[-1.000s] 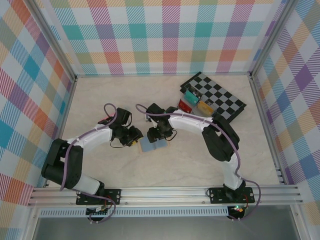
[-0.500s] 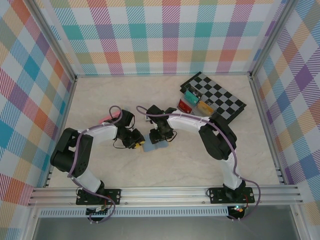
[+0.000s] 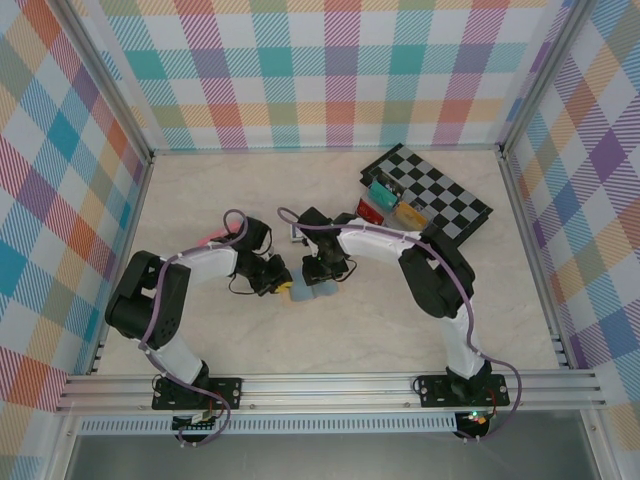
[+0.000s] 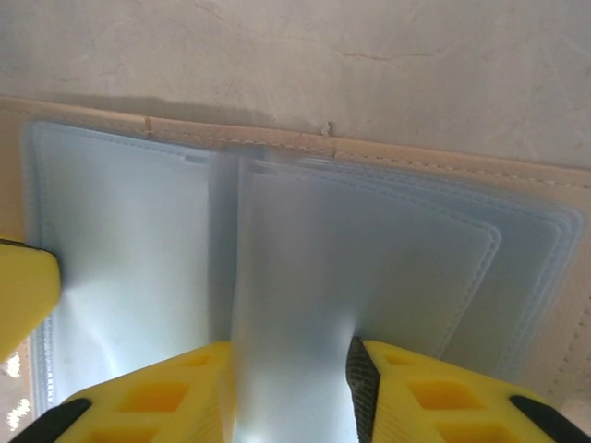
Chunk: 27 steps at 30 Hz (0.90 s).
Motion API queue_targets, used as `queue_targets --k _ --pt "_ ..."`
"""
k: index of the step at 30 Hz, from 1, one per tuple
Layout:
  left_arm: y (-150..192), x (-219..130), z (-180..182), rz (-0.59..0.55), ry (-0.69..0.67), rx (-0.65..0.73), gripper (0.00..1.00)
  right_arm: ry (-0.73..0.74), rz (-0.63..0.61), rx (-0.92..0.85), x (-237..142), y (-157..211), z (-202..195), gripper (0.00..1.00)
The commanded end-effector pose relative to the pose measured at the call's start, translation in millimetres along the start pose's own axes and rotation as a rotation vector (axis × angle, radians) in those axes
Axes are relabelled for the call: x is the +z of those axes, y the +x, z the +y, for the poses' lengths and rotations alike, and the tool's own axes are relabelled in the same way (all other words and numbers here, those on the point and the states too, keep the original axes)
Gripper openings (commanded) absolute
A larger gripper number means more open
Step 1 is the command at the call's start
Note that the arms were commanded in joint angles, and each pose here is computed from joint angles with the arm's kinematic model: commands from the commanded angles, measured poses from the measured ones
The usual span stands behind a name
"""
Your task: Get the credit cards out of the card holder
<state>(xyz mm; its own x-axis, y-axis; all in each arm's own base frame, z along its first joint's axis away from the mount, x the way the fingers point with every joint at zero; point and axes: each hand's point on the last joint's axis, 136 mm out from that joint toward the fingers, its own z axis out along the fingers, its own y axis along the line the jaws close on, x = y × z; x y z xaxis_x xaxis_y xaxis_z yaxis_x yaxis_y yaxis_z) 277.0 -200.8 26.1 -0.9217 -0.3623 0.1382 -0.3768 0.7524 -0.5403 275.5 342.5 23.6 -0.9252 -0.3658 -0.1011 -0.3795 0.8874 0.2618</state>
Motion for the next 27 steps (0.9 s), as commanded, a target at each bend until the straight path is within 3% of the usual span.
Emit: queue_targets --k 1,7,15,27 --pt "1 1 -25 0.019 0.073 0.063 0.08 -0.061 0.076 0.038 16 18 0 0.34" --pt "1 -2 -43 0.018 0.142 0.104 0.01 -0.143 0.082 0.072 15 18 2 0.29" --pt "2 -3 -50 0.021 0.172 0.123 0.00 -0.186 0.088 0.087 14 18 3 0.23" --pt "1 -1 -48 0.024 0.127 0.140 0.00 -0.255 0.043 0.089 -5 9 14 0.27"
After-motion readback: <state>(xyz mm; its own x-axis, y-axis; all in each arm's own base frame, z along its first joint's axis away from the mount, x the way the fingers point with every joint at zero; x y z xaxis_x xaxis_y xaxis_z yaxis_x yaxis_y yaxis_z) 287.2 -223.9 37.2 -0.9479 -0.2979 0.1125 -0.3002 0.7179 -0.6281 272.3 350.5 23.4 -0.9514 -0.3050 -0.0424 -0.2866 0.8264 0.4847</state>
